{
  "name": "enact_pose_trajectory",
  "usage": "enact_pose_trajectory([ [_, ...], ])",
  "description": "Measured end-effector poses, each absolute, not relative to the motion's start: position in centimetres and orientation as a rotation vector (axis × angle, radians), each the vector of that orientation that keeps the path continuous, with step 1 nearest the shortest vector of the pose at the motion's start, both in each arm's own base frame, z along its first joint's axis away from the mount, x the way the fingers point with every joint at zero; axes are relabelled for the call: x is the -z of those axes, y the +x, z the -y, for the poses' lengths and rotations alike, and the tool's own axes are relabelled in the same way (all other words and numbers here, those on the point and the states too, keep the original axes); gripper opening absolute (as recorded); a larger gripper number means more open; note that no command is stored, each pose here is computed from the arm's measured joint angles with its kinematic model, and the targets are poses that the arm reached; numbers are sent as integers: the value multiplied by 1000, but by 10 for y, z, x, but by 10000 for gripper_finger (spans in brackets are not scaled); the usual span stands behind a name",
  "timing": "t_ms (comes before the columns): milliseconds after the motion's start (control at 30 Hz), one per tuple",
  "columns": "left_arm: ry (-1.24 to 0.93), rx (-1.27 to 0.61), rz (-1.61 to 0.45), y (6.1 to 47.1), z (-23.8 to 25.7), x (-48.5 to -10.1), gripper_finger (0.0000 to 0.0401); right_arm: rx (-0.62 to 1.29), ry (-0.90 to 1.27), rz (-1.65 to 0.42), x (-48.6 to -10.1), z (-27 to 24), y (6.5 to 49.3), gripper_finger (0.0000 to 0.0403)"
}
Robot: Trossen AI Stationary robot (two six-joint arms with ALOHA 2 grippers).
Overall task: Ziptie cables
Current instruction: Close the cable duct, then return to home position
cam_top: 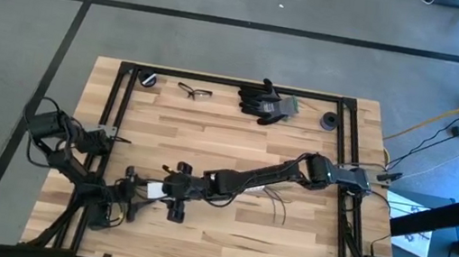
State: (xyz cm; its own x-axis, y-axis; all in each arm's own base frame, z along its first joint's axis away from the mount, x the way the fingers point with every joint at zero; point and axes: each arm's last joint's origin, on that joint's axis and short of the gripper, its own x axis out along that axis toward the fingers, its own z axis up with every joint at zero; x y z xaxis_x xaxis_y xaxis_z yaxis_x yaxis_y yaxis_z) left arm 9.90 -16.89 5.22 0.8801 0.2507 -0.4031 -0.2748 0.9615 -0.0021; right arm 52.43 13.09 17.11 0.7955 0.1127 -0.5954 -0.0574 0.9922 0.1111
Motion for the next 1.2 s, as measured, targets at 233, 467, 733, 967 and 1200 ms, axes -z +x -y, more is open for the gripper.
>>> enact_pose_trajectory([
  [233, -36, -198, -504, 98, 171, -70, 285, -86, 59, -713, -174, -128, 518, 202],
  [467, -96, -94, -622, 90, 163, -109, 283, -13, -42, -771, -222, -115, 496, 202],
  [733, -120, -127, -596, 84, 138, -145, 283, 56, -149, -826, -268, -104, 466, 202],
  [967, -85, -179, -501, 92, 123, -183, 282, 95, -199, -931, -262, -97, 442, 202],
  [1200, 26, -238, -482, 123, 100, -210, 253, 130, -144, -847, -228, -77, 396, 202],
])
